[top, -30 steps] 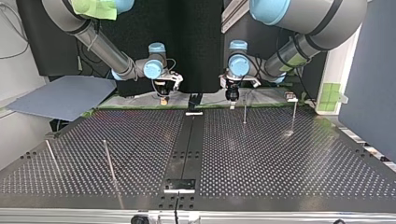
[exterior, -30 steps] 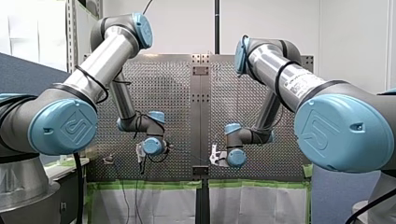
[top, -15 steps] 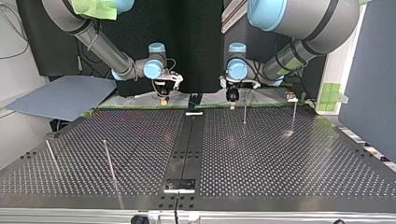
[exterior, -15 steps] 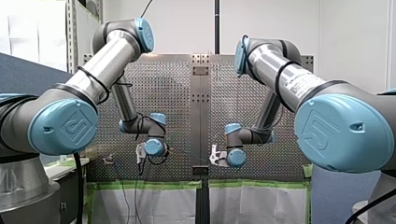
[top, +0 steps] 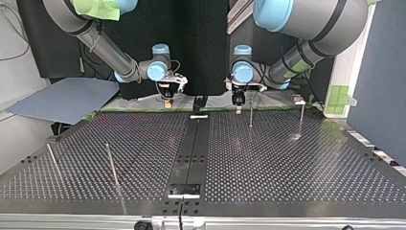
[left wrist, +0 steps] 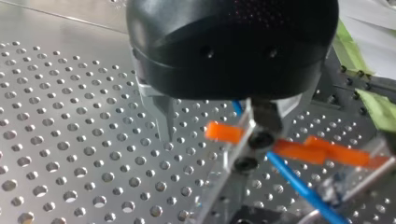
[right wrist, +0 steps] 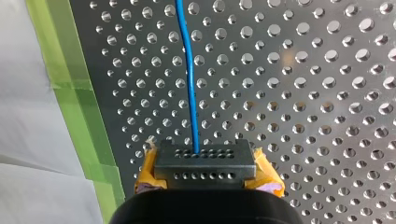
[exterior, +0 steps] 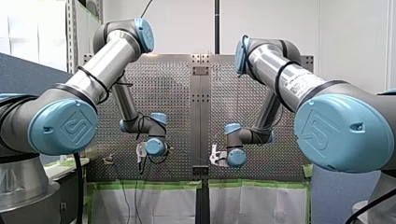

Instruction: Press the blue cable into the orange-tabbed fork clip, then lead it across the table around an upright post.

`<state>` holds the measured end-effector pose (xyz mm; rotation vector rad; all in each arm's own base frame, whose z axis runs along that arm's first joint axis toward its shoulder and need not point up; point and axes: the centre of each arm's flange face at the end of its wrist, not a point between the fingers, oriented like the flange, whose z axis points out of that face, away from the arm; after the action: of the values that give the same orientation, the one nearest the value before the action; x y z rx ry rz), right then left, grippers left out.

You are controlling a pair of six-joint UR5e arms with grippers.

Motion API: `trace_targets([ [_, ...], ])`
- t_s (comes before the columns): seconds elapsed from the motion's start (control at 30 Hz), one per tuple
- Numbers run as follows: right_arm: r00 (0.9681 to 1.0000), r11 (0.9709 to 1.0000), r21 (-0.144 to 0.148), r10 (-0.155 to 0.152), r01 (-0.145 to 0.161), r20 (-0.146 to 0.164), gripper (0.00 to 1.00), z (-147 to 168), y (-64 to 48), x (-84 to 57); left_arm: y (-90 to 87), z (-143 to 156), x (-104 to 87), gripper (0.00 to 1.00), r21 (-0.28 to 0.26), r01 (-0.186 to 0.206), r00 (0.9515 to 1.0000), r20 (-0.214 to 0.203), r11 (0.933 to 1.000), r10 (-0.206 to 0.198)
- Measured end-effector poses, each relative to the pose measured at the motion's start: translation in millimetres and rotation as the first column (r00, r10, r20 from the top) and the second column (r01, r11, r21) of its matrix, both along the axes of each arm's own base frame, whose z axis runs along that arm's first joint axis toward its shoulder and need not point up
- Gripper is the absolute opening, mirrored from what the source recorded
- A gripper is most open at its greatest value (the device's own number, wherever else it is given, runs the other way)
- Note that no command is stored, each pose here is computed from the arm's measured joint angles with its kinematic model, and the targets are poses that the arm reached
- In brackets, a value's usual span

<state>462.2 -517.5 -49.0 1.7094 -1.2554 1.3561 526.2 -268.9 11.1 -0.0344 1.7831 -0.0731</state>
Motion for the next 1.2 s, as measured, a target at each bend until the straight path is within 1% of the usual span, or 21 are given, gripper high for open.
trace_targets([
  [0.03, 1.0000, 1.0000, 0.000, 0.000, 0.000, 0.000, 0.00, 0.0, 0.0, 0.0, -0.2, 0.0, -0.1, 0.88, 0.000, 0.000, 1.0000, 0.000, 1.0000, 0.000],
  [0.07, 1.0000, 1.0000, 0.000, 0.000, 0.000, 0.000, 0.00, 0.0, -0.2, -0.1, -0.6, 0.0, -0.4, 0.68, 0.000, 0.001, 1.0000, -0.001, 1.0000, -0.001],
  [0.1, 1.0000, 1.0000, 0.000, -0.001, 0.001, 0.000, 0.00, 0.0, -0.5, -0.4, -0.9, 0.0, -0.6, 0.68, 0.001, 0.000, 1.0000, -0.001, 1.0000, 0.000],
  [0.13, 1.0000, 1.0000, 0.000, -0.001, 0.001, 0.000, 0.00, 0.1, -0.7, -0.6, -1.1, 0.0, -0.8, 0.46, 0.001, -0.001, 1.0000, -0.001, 1.0000, 0.001],
  [0.17, 1.0000, 1.0000, 0.000, -0.002, 0.002, 0.000, 0.00, 0.0, -0.8, -0.8, -1.1, 0.1, -0.9, 0.32, 0.003, -0.004, 1.0000, 0.000, 1.0000, 0.004],
  [0.2, 1.0000, 1.0000, 0.000, -0.002, 0.002, 0.000, 0.00, 0.0, -1.0, -1.1, -0.8, 0.1, -1.2, 0.32, 0.005, -0.010, 1.0000, 0.000, 0.9999, 0.010],
  [0.23, 1.0000, 1.0000, 0.000, -0.002, 0.002, 0.000, 0.00, 0.0, -1.2, -1.2, -0.5, 0.1, -1.3, 0.11, 0.007, -0.015, 0.9999, 0.000, 0.9999, 0.015],
  [0.3, 1.0000, 1.0000, 0.000, -0.003, 0.003, 0.000, 0.00, -0.2, -1.3, -1.5, 0.0, 0.3, -1.8, 0.11, 0.016, -0.026, 0.9997, 0.001, 0.9995, 0.026],
  [0.33, 1.0000, 1.0000, 0.000, -0.003, 0.003, 0.000, 0.00, -0.1, -1.3, -1.6, 0.4, 0.3, -2.0, 0.01, 0.022, -0.032, 0.9995, 0.001, 0.9993, 0.032],
  [0.5, 1.0000, 1.0000, 0.000, -0.003, 0.003, 0.000, 0.00, 0.0, -1.5, -1.6, 3.9, 0.2, -3.0, 0.01, 0.047, -0.067, 0.9977, 0.000, 0.9966, 0.068],
  [0.63, 1.0000, 1.0000, 0.001, -0.003, 0.003, 0.000, 0.00, -0.4, -1.1, -1.4, 4.9, 0.2, -3.7, 0.01, 0.061, -0.079, 0.9969, -0.001, 0.9950, 0.079],
  [0.77, 1.0000, 1.0000, -0.001, -0.001, 0.001, -0.004, 0.00, -0.2, -0.7, -0.8, 3.6, 0.2, -4.6, 0.01, 0.064, -0.075, 0.9971, -0.003, 0.9951, 0.076],
  [0.87, 0.9998, 1.0000, -0.008, 0.001, -0.001, -0.019, 0.00, 2.1, -0.4, -0.3, 2.0, 1.0, -4.5, 0.01, 0.067, -0.072, 0.9974, -0.004, 0.9952, 0.072],
  [1.0, 0.9990, 0.9997, -0.023, 0.002, -0.003, -0.044, 0.00, 18.0, -2.4, 0.6, -5.2, 8.1, -0.4, 0.01, 0.077, -0.060, 0.9982, -0.002, 0.9952, 0.060],
  [1.2, 0.9986, 0.9996, -0.028, 0.008, -0.009, -0.053, 0.00, 52.0, -2.4, 4.9, -19.9, 33.6, -0.6, 0.01, 0.080, -0.033, 0.9994, 0.001, 0.9962, 0.033],
])
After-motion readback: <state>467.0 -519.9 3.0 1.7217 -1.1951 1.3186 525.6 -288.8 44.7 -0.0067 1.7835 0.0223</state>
